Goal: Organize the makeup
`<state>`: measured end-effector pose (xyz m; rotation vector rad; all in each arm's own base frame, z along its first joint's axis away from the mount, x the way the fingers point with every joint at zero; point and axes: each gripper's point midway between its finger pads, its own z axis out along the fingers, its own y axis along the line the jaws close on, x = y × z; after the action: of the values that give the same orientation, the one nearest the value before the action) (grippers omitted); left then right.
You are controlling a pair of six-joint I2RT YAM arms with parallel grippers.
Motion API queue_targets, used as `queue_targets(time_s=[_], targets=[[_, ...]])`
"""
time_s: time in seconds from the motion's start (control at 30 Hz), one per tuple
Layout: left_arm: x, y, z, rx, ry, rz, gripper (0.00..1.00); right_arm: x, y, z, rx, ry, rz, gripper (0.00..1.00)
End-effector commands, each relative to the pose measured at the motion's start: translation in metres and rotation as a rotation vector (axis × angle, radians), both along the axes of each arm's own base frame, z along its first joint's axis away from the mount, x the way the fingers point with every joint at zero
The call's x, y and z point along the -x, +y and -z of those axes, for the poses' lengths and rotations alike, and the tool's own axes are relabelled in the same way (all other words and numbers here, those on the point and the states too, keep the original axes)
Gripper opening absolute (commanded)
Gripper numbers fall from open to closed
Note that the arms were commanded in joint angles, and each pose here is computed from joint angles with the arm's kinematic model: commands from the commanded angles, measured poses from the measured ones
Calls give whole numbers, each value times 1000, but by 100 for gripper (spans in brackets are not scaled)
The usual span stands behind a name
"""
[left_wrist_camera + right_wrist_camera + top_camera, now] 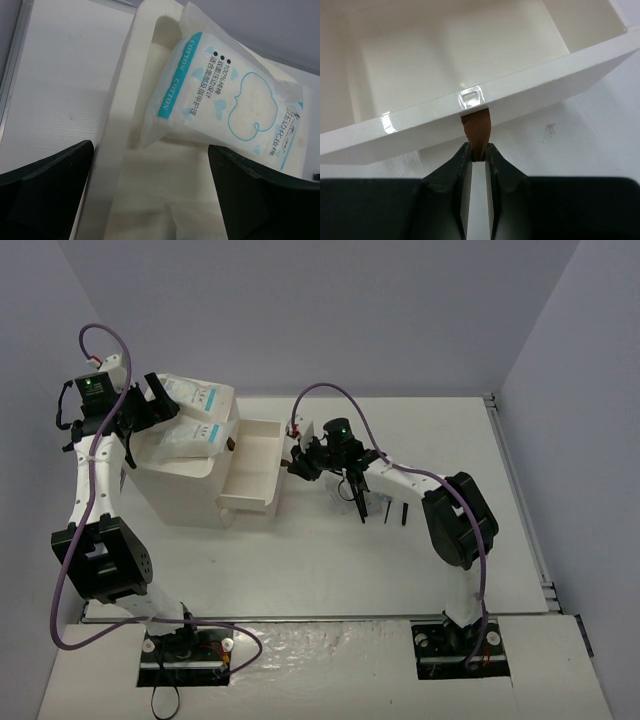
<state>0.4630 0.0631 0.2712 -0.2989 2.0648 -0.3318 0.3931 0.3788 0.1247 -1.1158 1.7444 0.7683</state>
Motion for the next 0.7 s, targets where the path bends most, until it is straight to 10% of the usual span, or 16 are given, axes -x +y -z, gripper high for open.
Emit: queue_targets(time_s=[0.0, 0.33, 0.67], targets=[[-3, -4, -28, -4, -75, 15, 97, -6, -1, -67, -86, -122, 6, 31], [11, 0, -66, -76, -125, -1, 97, -15, -66, -108, -84, -123, 339, 73], [60, -4, -145, -167, -279, -53, 97, -11, -237, -76, 36, -12, 1070, 78]])
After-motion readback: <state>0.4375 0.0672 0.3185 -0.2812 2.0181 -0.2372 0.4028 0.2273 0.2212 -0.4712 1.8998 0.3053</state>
